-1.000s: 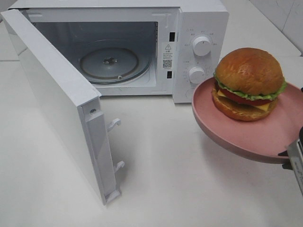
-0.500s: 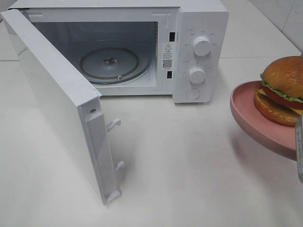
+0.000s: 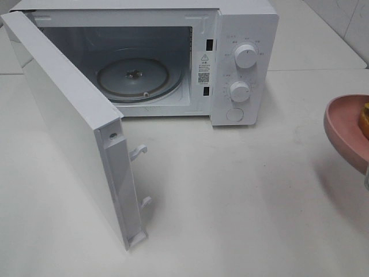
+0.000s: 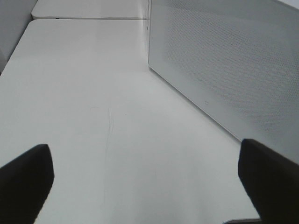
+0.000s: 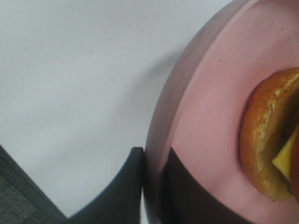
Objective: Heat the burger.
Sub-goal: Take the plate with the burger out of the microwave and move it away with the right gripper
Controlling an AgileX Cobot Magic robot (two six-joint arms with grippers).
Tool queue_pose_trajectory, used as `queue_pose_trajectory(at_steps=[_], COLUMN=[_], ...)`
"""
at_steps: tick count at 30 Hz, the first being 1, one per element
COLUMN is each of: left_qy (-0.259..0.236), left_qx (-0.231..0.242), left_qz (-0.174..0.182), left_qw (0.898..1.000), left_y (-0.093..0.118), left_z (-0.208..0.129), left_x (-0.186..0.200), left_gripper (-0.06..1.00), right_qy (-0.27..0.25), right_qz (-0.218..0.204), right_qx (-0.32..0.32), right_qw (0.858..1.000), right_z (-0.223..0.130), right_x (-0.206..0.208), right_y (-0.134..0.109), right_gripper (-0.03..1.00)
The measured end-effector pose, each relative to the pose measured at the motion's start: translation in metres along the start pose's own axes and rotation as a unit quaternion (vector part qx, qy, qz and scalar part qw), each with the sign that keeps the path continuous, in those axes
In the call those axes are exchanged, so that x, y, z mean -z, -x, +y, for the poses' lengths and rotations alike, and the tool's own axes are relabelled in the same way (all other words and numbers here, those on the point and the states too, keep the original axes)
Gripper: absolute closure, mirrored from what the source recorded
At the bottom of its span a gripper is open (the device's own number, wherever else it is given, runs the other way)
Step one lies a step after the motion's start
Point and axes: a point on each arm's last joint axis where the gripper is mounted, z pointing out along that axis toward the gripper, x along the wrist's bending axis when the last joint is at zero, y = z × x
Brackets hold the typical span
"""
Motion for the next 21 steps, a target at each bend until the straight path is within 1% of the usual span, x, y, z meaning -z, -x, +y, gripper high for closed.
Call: queue_pose_trajectory(at_steps=[1, 3, 4, 5, 6, 7, 8, 10, 12, 15, 16, 17, 18, 19, 20, 21], left_qy=[0.000, 0.000, 0.000, 0.000, 0.000, 0.000, 0.000, 0.000, 0.000, 0.000, 0.000, 0.000, 0.000, 0.000, 0.000, 0.000], left_qx=[0.000, 0.000, 0.000, 0.000, 0.000, 0.000, 0.000, 0.000, 0.000, 0.000, 0.000, 0.000, 0.000, 0.000, 0.000, 0.000], left_qz=[0.000, 0.000, 0.000, 0.000, 0.000, 0.000, 0.000, 0.000, 0.000, 0.000, 0.000, 0.000, 0.000, 0.000, 0.000, 0.000], left_qw=[1.000, 1.000, 1.000, 1.000, 1.000, 1.000, 1.000, 1.000, 1.000, 1.000, 1.000, 1.000, 1.000, 1.000, 1.000, 1.000], left_y=[0.000, 0.000, 0.000, 0.000, 0.000, 0.000, 0.000, 0.000, 0.000, 0.000, 0.000, 0.000, 0.000, 0.000, 0.000, 0.000], left_z=[0.000, 0.000, 0.000, 0.000, 0.000, 0.000, 0.000, 0.000, 0.000, 0.000, 0.000, 0.000, 0.000, 0.000, 0.000, 0.000], left_x=[0.000, 0.000, 0.000, 0.000, 0.000, 0.000, 0.000, 0.000, 0.000, 0.000, 0.000, 0.000, 0.000, 0.000, 0.000, 0.000], left_gripper=[-0.05, -0.05, -0.05, -0.05, -0.05, -0.05, -0.05, -0.05, -0.05, -0.05, -0.05, -0.05, -0.05, -0.05, -0.05, -0.05], right_qy=[0.000, -0.030, -0.030, -0.052, -0.061, -0.061, -0.078, -0.085, -0.104, -0.106, -0.112, -0.117, -0.117, -0.122, -0.127, -0.127], right_qz=[0.000, -0.008, -0.008, -0.014, -0.017, -0.017, -0.027, -0.030, -0.054, -0.058, -0.065, -0.067, -0.067, -0.072, -0.073, -0.073], right_qx=[0.000, -0.040, -0.040, -0.065, -0.078, -0.078, -0.109, -0.120, -0.176, -0.188, -0.218, -0.230, -0.230, -0.262, -0.278, -0.278], right_qw=[1.000, 0.999, 0.999, 0.996, 0.995, 0.995, 0.991, 0.989, 0.977, 0.975, 0.967, 0.964, 0.964, 0.955, 0.950, 0.950], right_z=[0.000, 0.000, 0.000, 0.000, 0.000, 0.000, 0.001, 0.002, 0.006, 0.007, 0.010, 0.011, 0.011, 0.013, 0.014, 0.014], right_x=[0.000, -0.005, -0.005, -0.009, -0.011, -0.011, -0.016, -0.018, -0.027, -0.029, -0.035, -0.037, -0.037, -0.042, -0.045, -0.045], right_y=[0.000, 0.002, 0.002, 0.003, 0.003, 0.003, 0.004, 0.004, 0.007, 0.007, 0.007, 0.006, 0.006, 0.006, 0.005, 0.005], right_gripper=[0.89, 0.89, 0.89, 0.89, 0.89, 0.89, 0.89, 0.89, 0.89, 0.89, 0.89, 0.89, 0.89, 0.89, 0.89, 0.89])
